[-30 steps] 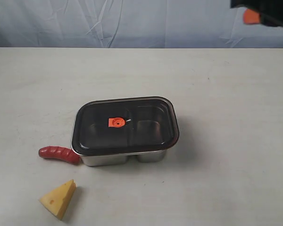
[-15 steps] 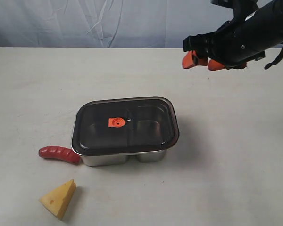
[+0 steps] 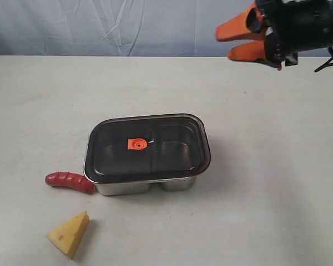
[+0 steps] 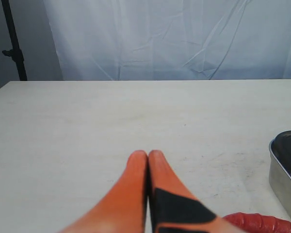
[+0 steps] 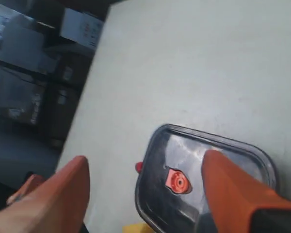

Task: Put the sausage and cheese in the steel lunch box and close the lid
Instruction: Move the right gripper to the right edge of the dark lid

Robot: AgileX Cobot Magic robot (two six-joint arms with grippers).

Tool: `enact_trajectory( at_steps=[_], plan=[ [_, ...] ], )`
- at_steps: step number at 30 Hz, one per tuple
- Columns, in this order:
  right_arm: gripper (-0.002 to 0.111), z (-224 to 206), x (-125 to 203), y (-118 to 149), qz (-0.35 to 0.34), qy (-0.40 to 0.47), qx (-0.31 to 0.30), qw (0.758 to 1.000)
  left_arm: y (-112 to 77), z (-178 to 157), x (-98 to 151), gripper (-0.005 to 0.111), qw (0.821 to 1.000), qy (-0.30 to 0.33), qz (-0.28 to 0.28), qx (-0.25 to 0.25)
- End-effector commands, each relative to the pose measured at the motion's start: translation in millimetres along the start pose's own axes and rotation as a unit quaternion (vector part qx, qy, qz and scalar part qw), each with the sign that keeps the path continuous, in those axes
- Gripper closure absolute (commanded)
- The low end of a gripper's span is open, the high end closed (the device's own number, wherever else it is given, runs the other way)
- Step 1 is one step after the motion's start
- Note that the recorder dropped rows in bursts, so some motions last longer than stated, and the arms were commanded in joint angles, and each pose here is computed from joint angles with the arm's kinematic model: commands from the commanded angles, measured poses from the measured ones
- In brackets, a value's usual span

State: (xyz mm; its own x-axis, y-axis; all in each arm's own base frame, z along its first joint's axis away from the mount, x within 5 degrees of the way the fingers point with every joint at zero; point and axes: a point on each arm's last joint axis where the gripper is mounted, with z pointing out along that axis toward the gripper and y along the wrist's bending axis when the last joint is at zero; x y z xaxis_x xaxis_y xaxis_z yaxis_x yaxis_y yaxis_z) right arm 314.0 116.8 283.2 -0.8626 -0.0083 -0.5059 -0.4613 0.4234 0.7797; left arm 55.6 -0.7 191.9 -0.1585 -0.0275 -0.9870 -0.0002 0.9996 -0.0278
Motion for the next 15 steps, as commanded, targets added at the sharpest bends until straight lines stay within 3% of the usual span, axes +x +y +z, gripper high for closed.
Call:
enact_trajectory(
  at_steps=[1, 4, 7, 11, 15],
  plan=[
    [0.045, -29, -11, -17, -0.008, -0.059, -0.041, 0.997, -0.2, 0, 0, 0.107, 1.000, -0.007, -0.001, 0.002],
    [0.045, -23, -5, -36, -0.009, -0.031, -0.025, 0.999, 0.1, 0, 0, 0.107, 1.000, -0.007, 0.005, 0.000],
    [0.045, -9, 6, -66, 0.033, -0.001, -0.019, 0.999, 0.1, 0, 0, 0.107, 1.000, -0.007, 0.005, 0.000],
    [0.045, 14, 36, -113, 0.071, 0.022, -0.029, 0.997, 0.1, 0, 0, 0.107, 1.000, -0.007, 0.005, 0.000],
    [0.045, 28, 61, -141, 0.103, 0.040, -0.033, 0.993, 0.1, 0, 0, 0.107, 1.000, -0.007, 0.005, 0.000]
  ],
)
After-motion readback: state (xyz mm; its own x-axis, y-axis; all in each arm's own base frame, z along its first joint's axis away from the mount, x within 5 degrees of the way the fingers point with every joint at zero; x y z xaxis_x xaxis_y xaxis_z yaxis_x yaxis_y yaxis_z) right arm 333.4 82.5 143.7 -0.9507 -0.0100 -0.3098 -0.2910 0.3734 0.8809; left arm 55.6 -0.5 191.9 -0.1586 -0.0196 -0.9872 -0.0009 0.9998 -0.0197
